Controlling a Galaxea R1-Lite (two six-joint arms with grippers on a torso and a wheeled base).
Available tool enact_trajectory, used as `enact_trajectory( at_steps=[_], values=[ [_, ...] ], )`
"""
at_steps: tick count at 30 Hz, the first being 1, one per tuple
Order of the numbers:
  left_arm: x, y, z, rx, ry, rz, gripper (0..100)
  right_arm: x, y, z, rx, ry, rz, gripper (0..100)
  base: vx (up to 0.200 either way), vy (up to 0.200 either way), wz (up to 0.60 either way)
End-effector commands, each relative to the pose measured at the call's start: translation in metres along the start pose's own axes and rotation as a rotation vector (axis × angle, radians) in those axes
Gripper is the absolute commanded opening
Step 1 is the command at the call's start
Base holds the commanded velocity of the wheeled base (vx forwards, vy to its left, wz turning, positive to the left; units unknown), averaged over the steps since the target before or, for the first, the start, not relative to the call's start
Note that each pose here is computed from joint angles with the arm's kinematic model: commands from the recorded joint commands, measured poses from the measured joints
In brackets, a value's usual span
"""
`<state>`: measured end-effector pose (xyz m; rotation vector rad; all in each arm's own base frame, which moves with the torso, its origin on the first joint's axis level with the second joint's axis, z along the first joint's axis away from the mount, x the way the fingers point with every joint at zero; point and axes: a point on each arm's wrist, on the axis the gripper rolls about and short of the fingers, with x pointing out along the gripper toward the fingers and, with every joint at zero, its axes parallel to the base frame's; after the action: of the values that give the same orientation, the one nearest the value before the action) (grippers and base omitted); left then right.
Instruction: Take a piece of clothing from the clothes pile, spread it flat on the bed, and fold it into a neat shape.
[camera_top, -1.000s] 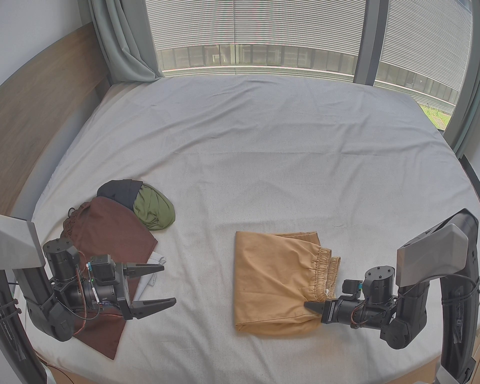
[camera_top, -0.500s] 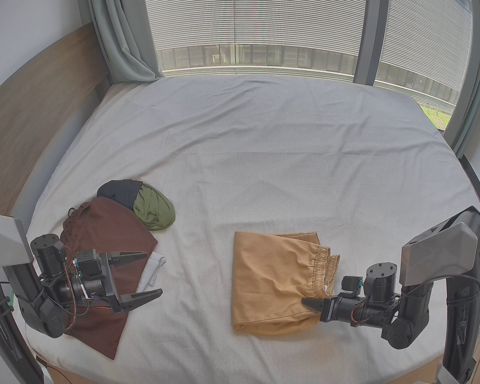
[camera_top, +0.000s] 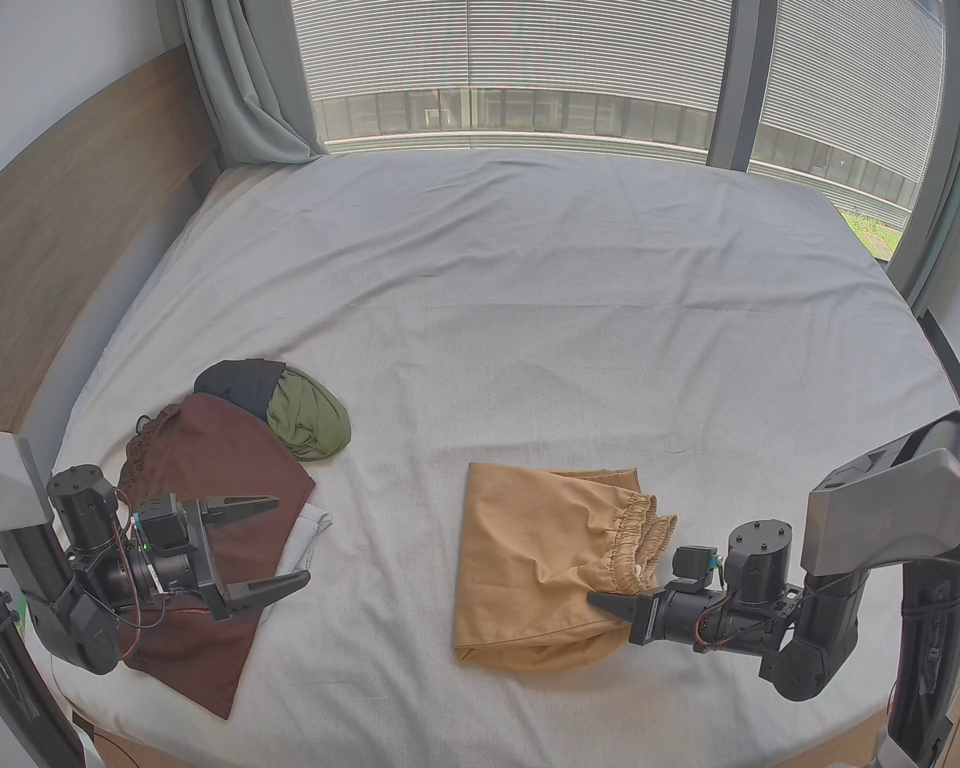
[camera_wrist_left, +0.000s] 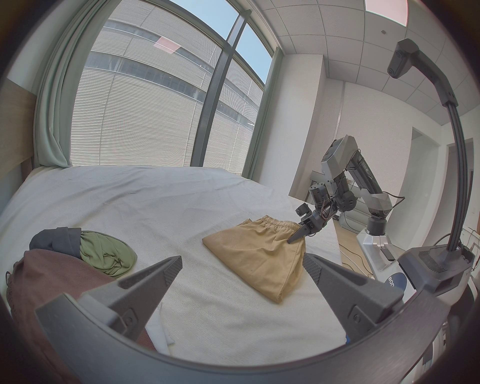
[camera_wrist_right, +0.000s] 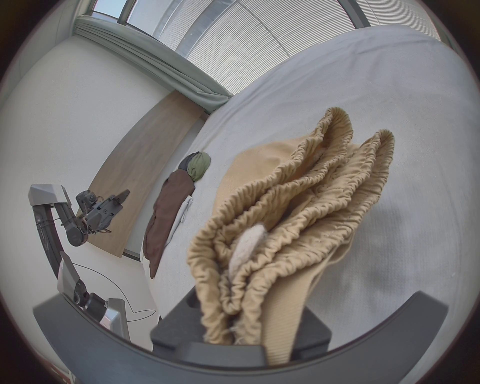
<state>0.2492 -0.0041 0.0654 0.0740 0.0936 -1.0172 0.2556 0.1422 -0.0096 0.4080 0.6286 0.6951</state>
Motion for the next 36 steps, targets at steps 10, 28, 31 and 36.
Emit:
enact_trajectory(
  at_steps=[10, 28, 31, 36],
  values=[
    [0.001, -0.002, -0.001, -0.005, 0.003, -0.006, 100, -0.015, 0.022, 0.033, -0.057, -0.092, 0.139, 0, 0.000, 0.000, 0.00],
    [0.002, -0.005, -0.002, -0.014, 0.008, -0.015, 100, -0.019, 0.040, 0.071, -0.141, -0.176, 0.321, 0, 0.000, 0.000, 0.00],
    [0.002, -0.005, -0.002, -0.014, 0.008, -0.015, 100, -0.018, 0.039, 0.075, -0.152, -0.185, 0.337, 0, 0.000, 0.000, 0.00],
    [0.002, -0.005, -0.003, -0.017, 0.010, -0.015, 100, -0.015, 0.038, 0.085, -0.170, -0.211, 0.357, 0, 0.000, 0.000, 0.00]
  ],
)
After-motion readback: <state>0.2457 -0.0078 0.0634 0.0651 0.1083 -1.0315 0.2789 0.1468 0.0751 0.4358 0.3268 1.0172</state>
